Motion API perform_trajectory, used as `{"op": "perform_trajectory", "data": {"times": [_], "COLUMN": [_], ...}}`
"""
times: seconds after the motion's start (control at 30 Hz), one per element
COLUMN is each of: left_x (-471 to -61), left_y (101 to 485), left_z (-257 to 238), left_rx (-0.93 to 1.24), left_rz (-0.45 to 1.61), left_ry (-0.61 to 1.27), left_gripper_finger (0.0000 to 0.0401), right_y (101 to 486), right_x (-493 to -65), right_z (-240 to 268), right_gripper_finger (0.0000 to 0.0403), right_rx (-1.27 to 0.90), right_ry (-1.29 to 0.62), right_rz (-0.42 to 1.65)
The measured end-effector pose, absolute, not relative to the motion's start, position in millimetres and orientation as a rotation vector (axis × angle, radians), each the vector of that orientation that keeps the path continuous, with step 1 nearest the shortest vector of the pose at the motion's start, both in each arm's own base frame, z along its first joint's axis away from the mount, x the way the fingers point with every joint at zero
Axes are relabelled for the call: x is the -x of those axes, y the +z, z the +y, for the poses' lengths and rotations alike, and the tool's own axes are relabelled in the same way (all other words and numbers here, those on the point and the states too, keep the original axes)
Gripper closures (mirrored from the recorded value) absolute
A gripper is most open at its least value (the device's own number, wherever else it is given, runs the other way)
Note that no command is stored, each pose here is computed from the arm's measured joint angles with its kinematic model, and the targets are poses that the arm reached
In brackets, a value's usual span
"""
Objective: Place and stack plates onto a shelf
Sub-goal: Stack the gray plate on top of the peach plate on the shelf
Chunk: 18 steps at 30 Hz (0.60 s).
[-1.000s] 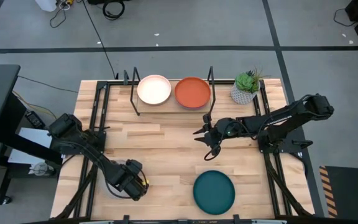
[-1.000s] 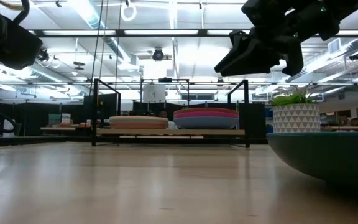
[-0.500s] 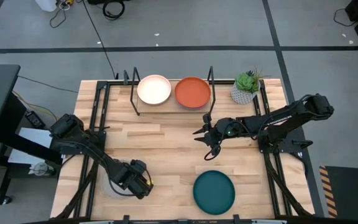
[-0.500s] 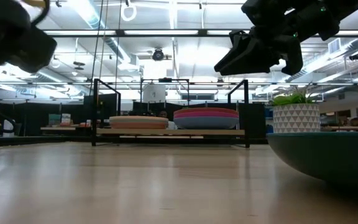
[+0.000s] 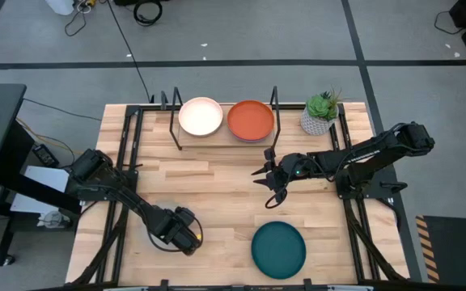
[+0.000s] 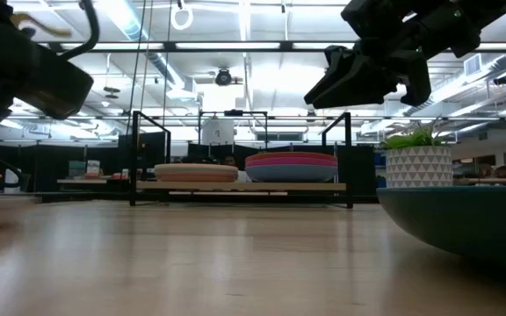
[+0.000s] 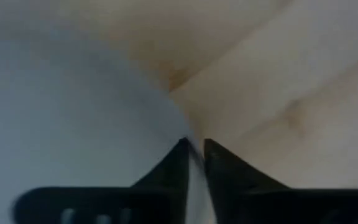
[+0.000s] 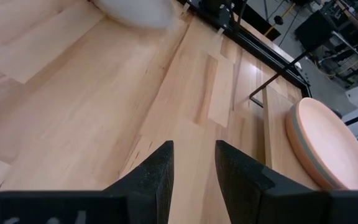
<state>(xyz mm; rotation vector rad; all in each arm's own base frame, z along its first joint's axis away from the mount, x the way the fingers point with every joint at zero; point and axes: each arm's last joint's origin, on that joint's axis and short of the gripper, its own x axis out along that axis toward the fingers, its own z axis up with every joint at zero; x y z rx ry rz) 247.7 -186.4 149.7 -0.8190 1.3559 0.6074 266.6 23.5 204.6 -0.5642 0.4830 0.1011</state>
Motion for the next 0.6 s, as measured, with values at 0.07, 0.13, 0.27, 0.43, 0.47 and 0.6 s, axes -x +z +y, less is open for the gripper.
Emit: {"op": "perform_trajectory", "data": {"times": [0.07, 0.13, 0.27, 0.43, 0.47, 0.6], "left_x": [-250, -255, -263, -280, -285, -301], "left_y": [154, 167, 200, 240, 244, 254], "left_z": [-186, -188, -185, -172, -167, -142], "left_rx": [0.765, 0.719, 0.542, 0.224, 0.152, -0.118], "left_rz": [1.355, 1.349, 1.335, 1.291, 1.266, 1.236], "left_ry": [0.532, 0.465, 0.379, 0.257, 0.226, 0.130], "left_gripper_finger": [0.0381, 0.0386, 0.0386, 0.0387, 0.0387, 0.0387], "right_y": [204, 203, 202, 201, 201, 201], "right_x": [-266, -266, -265, -264, -264, -262], "right_z": [24, 24, 25, 31, 33, 44], "right_gripper_finger": [0.0280, 0.0280, 0.0280, 0.0280, 0.0280, 0.0280], "right_rx": [0.550, 0.530, 0.500, 0.436, 0.418, 0.361], "right_ry": [0.100, 0.104, 0.120, 0.128, 0.130, 0.149], "right_rz": [0.489, 0.498, 0.505, 0.518, 0.519, 0.517]}}
